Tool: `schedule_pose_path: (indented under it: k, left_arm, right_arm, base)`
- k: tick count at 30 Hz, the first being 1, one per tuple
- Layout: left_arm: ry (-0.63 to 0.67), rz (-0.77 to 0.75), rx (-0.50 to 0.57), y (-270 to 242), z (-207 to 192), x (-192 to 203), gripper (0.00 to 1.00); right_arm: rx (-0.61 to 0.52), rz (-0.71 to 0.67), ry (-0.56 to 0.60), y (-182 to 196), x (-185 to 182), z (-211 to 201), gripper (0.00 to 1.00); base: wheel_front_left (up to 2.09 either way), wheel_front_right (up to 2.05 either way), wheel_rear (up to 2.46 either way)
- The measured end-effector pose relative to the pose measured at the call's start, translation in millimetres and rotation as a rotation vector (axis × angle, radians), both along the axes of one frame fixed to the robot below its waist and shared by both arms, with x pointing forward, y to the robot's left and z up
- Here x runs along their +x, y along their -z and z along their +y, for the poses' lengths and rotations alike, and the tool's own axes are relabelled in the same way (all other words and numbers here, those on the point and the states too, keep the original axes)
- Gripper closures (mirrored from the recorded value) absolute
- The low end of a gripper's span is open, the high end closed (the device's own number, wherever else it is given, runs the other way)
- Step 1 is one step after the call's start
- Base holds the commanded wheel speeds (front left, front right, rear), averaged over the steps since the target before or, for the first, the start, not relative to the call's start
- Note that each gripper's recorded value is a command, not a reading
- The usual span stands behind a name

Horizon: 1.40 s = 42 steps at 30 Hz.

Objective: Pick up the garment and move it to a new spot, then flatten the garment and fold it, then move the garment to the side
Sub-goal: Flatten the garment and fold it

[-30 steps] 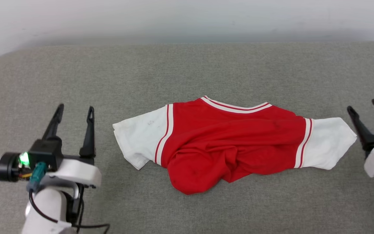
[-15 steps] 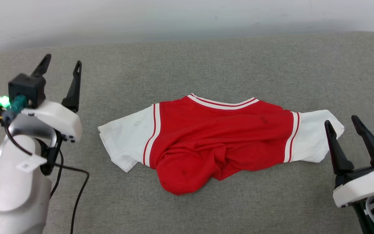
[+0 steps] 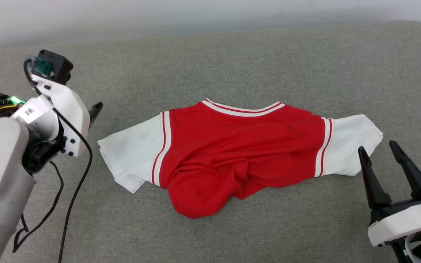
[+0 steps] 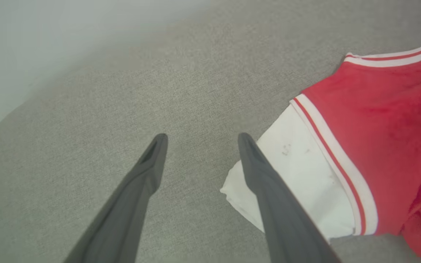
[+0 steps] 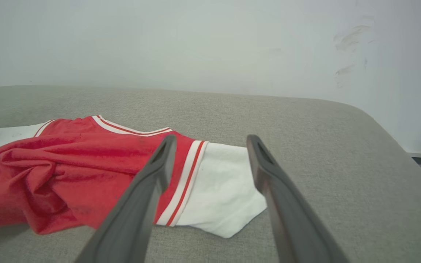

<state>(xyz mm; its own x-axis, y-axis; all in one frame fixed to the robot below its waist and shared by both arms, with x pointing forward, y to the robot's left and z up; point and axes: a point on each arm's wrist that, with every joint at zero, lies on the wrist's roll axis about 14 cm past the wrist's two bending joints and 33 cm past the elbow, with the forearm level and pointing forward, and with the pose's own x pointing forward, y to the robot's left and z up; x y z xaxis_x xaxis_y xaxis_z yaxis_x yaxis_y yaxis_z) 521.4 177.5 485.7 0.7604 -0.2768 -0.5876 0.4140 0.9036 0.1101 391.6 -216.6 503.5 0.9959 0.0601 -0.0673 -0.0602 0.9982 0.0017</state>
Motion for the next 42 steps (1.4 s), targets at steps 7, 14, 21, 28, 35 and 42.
schedule_pose_path:
  k: [7, 14, 21, 28, 35, 42]
  left_arm:
    - [0.021, 0.283, 0.037, 45.3, -1.4, -18.8, 0.0]
    - [0.033, 0.432, 0.075, 81.9, 0.6, -28.0, 0.0]
    - [0.054, 0.543, 0.109, 110.3, 0.1, -38.8, 0.0]
    - [0.091, 0.547, 0.103, 111.7, -7.8, -44.4, 1.0]
    - [0.064, 0.365, 0.056, 78.2, 2.2, -29.4, 1.0]
    - [0.041, 0.139, 0.002, 20.9, 14.6, -14.9, 1.0]
  right_arm:
    - [-0.005, 0.03, 0.008, 11.0, 1.4, -3.8, 0.0]
    - [-0.001, 0.061, 0.016, 24.6, 6.0, -6.9, 0.0]
    - [0.003, 0.08, 0.031, 35.3, 8.6, -12.2, 0.0]
    - [0.009, 0.067, 0.05, 34.0, 9.1, -18.3, 0.0]
    - [-0.019, 0.011, 0.067, 12.9, 7.5, -30.9, 0.0]
    - [-0.128, -0.07, 0.073, -29.3, 8.9, -53.2, 0.0]
  base:
    - [0.0, 0.0, 0.0]
    - [0.0, 0.0, 0.0]
    - [0.0, 0.0, 0.0]
    - [0.0, 0.0, 0.0]
    - [0.0, 0.0, 0.0]
    - [0.0, 0.0, 0.0]
